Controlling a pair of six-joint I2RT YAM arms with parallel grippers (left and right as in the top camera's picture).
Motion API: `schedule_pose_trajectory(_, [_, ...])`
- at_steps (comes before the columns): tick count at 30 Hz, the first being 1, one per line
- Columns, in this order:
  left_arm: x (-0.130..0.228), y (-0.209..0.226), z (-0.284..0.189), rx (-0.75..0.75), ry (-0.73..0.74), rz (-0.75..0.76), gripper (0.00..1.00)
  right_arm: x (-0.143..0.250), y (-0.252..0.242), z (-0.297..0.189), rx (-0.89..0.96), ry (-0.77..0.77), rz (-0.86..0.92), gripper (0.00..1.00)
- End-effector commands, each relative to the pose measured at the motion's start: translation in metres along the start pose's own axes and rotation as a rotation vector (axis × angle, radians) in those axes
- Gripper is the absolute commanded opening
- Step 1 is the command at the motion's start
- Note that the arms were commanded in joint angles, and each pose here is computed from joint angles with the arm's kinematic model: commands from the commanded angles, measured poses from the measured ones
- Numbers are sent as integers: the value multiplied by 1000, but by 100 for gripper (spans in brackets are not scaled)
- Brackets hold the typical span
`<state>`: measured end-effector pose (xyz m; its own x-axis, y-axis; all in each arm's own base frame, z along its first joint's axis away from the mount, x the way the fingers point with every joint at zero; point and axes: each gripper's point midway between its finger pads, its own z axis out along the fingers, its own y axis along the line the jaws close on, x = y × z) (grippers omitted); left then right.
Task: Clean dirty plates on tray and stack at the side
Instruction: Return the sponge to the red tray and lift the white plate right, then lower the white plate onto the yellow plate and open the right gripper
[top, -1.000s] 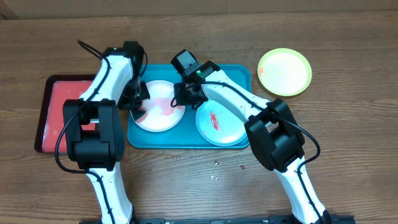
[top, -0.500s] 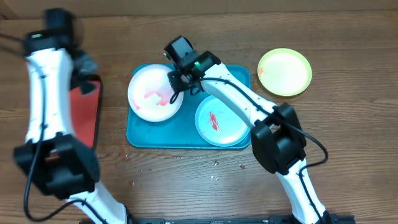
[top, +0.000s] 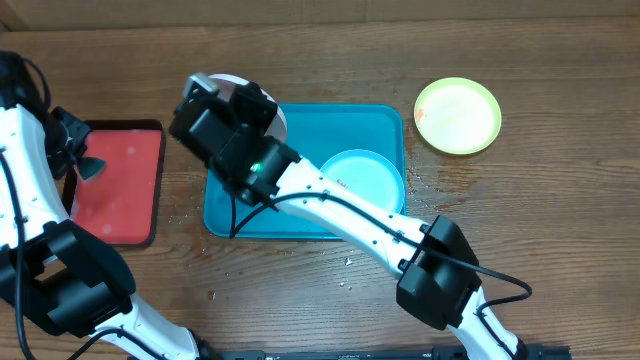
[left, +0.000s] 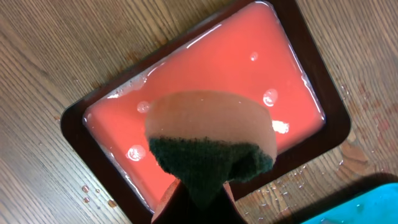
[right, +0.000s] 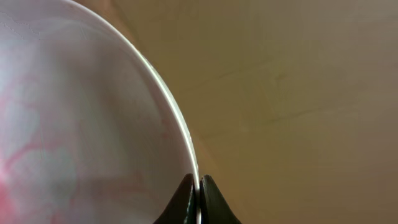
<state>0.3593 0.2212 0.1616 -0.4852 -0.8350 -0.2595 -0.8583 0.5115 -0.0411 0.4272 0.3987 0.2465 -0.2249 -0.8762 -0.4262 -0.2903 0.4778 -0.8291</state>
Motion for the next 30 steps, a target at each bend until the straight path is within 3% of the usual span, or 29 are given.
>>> schedule_pose_trajectory(1, [3, -4, 2, 33, 18, 16, 4, -10, -43, -20, 142, 18, -172, 4])
schedule_pose_trajectory(12, [2, -5, 2, 36, 16, 31, 4, -17, -57, -23, 202, 15, -175, 4])
schedule_pose_trajectory(16, [2, -5, 2, 37, 15, 32, 4, -17, -51, -16, 157, -20, -58, 4])
schedule_pose_trajectory(18, [2, -6, 2, 38, 13, 32, 4, -17, -15, -8, -45, -76, 33, 4])
schedule_pose_trajectory(20, [2, -6, 2, 38, 13, 32, 4, -11, 36, -8, -344, -127, -39, 4])
schedule_pose_trajectory(22, [2, -5, 3, 37, 15, 32, 4, 4, 54, -3, -466, -116, -97, 4])
schedule_pose_trajectory(24, [2, -5, 3, 37, 15, 32, 4, 16, 29, 13, -354, -45, -51, 4])
schedule_pose_trajectory(27, [2, -6, 3, 40, 16, 32, 4, 27, -54, 42, -72, 19, 291, 4])
schedule_pose_trajectory(30, [2, -6, 3, 40, 16, 36, 4, 55, -96, 71, -36, 53, 543, 4])
